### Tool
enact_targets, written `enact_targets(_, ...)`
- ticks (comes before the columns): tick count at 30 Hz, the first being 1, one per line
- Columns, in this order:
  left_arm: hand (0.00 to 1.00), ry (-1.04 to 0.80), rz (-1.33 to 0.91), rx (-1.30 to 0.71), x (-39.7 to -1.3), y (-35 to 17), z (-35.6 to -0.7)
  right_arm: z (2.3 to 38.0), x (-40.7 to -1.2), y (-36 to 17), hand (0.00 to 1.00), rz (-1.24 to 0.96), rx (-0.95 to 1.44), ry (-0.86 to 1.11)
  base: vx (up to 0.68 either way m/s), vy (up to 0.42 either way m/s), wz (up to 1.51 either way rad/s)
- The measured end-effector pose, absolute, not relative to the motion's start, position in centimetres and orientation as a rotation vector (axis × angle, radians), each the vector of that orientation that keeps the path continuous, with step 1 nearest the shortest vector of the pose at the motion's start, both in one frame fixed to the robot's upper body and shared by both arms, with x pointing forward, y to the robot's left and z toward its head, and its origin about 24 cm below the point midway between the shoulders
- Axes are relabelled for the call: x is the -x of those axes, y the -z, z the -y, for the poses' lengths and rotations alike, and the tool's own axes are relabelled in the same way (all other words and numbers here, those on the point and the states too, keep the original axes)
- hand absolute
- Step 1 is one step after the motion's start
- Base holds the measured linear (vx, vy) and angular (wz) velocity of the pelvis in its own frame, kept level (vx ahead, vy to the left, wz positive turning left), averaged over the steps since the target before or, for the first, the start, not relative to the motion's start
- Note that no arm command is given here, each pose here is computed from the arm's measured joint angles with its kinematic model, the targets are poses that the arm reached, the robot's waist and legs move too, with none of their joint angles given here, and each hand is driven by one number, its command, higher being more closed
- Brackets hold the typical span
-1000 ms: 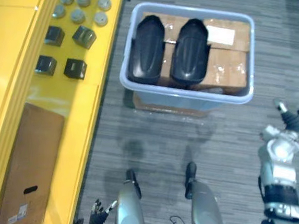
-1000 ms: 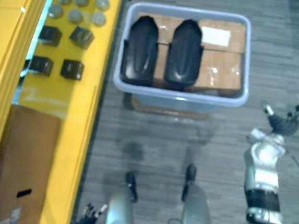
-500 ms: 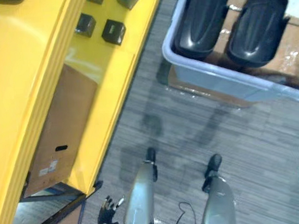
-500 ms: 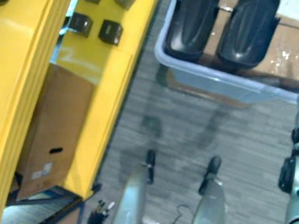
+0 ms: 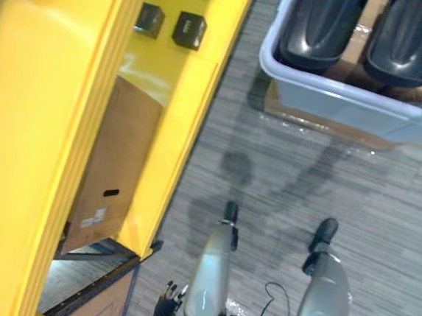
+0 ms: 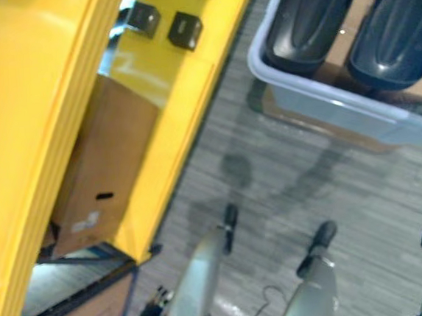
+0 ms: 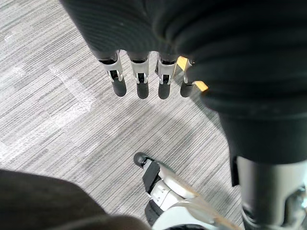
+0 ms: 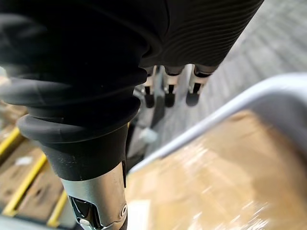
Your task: Walk over and take plastic housings, then place them on the shelf
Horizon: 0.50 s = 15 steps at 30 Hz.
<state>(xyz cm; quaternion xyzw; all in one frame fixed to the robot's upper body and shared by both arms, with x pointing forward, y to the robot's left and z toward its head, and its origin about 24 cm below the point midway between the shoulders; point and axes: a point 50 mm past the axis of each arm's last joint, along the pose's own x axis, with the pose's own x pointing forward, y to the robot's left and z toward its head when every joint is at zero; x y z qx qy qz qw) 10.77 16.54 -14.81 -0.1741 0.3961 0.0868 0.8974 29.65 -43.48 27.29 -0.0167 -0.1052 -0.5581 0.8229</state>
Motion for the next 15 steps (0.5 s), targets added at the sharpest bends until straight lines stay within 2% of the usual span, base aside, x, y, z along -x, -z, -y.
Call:
enact_targets(4,0.0,-0.15,-0.821,0.365,-10.7,14.8,-16.2,43.0,-30.1,-28.0,0.0,0.247,0.103,1.162,0.0,-0.009,0.03)
enact_targets(9,0.0,-0.136,-0.815,0.371,-10.9,14.8,-16.1,41.4,-30.0,-31.9,0.0,0.483,0.159,1.148,0.0,-0.006,0.05)
enact_targets(15,0.0,-0.134,-0.81,0.393,-11.1,14.7,-16.0,40.8,-30.6,-32.0,0.0,0.46,0.208,1.123,-0.01,-0.005,0.02)
